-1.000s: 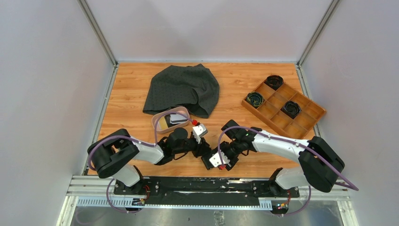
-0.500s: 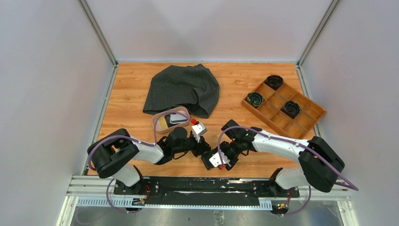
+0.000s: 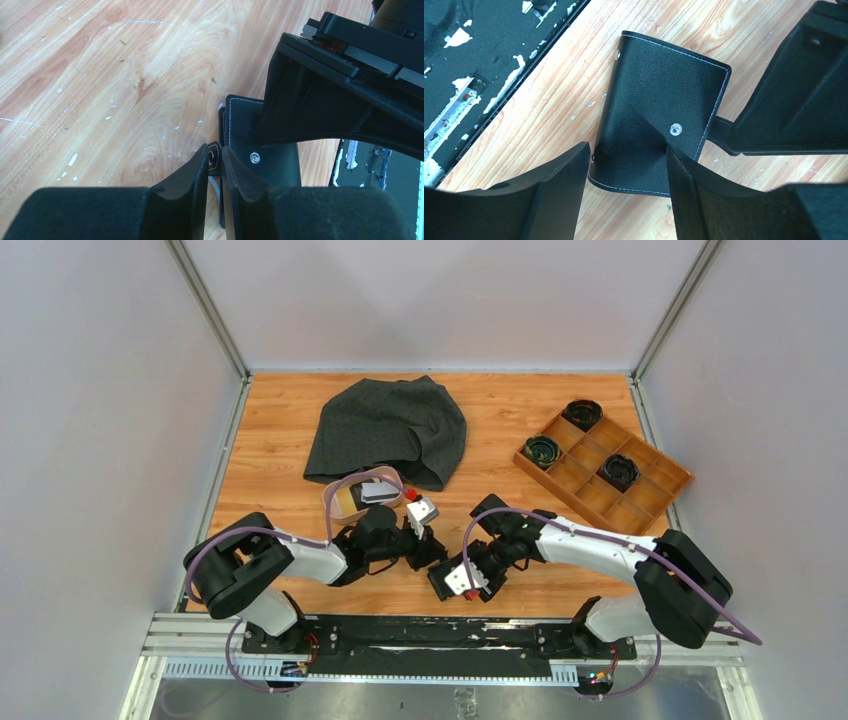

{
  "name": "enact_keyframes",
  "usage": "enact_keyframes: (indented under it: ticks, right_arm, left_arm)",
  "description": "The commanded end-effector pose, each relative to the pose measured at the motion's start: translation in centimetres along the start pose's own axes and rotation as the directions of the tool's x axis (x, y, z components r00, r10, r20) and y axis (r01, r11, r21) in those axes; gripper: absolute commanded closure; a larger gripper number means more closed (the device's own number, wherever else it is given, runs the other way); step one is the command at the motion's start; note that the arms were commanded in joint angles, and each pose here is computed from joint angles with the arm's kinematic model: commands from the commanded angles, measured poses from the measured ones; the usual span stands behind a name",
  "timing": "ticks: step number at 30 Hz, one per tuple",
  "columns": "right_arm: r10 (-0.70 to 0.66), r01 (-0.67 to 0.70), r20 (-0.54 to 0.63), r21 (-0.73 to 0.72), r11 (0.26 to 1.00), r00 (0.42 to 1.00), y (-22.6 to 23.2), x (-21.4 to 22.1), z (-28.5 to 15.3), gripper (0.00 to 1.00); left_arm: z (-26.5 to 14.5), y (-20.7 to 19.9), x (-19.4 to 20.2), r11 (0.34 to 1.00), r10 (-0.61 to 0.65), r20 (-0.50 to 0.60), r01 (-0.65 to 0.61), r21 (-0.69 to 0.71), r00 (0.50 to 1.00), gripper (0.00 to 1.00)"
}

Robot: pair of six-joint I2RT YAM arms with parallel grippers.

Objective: Put the credit cards into the card holder
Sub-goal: Close the card holder at the center of the board.

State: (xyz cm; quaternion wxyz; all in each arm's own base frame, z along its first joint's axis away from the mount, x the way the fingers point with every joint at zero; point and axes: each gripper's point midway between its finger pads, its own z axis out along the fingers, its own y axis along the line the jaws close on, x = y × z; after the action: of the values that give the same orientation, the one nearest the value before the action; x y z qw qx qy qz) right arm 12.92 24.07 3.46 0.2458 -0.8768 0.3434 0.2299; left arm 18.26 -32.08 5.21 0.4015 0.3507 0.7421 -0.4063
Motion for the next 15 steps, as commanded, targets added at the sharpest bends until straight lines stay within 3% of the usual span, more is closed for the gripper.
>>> enact_keyframes:
  ticks: [1,8,15]
  right_arm:
    - [0.049,-0.049,-0.022,-0.031,0.998,0.999,0.74,0.52,-0.22,0.39]
    - [0.050,-0.051,-0.021,-0.033,0.998,0.999,0.80,0.51,-0.20,0.39]
    - [0.050,-0.051,-0.021,-0.033,0.998,0.999,0.78,0.49,-0.22,0.39]
  left_arm:
    - [0.17,-0.35,-1.07,1.000,0.001,0.016,-0.002,0.028,1.000,0.80]
    - [0.08,-0.39,-1.01,0.999,-0.006,0.001,0.006,0.041,1.000,0.81]
    - [0.03,-0.12,-1.00,0.999,-0.018,-0.005,0.018,0.037,1.000,0.89]
